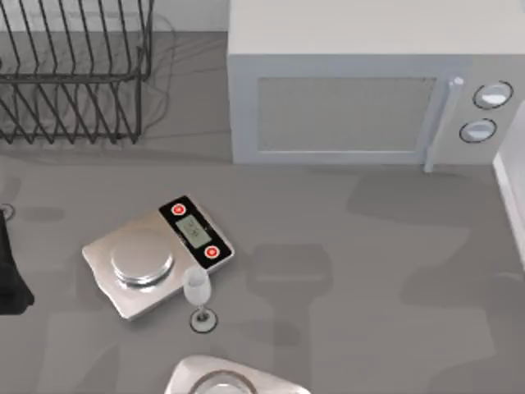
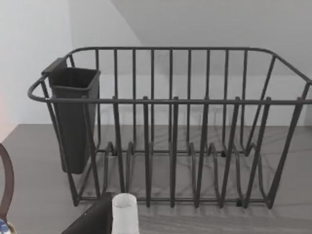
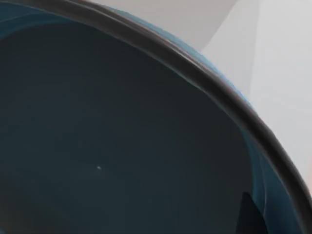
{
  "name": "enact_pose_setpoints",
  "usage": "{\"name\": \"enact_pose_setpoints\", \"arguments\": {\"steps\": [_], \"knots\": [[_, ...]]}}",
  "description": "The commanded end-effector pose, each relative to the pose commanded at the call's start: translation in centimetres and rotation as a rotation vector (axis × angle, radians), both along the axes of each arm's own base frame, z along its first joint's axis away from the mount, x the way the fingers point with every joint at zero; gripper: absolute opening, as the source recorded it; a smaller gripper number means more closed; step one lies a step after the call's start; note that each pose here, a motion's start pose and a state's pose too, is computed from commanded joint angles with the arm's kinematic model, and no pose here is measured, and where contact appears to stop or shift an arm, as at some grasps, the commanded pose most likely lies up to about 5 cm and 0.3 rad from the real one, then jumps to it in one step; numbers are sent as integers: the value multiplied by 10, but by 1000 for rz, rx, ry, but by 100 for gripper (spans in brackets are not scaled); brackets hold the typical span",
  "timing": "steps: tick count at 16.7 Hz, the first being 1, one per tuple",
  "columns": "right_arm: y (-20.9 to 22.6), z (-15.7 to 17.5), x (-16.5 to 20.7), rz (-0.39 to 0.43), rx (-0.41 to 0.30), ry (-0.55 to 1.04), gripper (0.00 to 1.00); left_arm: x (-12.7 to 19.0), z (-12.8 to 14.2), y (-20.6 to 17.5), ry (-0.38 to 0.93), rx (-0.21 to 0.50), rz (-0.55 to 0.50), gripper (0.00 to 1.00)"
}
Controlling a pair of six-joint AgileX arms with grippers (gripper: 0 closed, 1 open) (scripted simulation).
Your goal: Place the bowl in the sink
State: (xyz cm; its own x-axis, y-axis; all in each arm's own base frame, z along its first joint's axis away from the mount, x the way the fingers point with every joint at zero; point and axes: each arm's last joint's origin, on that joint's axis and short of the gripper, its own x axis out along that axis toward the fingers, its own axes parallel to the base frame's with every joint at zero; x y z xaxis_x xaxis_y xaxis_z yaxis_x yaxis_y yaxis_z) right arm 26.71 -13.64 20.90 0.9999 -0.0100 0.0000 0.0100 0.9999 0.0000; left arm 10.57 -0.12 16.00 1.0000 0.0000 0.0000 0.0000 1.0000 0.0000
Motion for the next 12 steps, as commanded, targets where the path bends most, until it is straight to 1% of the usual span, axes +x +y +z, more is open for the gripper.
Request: {"name": "enact_pose_setpoints", "arguments": {"steps": [5, 7, 9, 12], "knots": [[1, -1, 2, 4, 2, 2, 0, 0, 0, 0, 0, 0, 0, 100], [-1, -7, 4, 4, 2, 3, 0, 0, 0, 0, 0, 0, 0, 100], [-5, -22, 9, 1, 4, 5, 0, 0, 0, 0, 0, 0, 0, 100], [-11, -59, 15, -4, 1, 1, 0, 0, 0, 0, 0, 0, 0, 100]]}}
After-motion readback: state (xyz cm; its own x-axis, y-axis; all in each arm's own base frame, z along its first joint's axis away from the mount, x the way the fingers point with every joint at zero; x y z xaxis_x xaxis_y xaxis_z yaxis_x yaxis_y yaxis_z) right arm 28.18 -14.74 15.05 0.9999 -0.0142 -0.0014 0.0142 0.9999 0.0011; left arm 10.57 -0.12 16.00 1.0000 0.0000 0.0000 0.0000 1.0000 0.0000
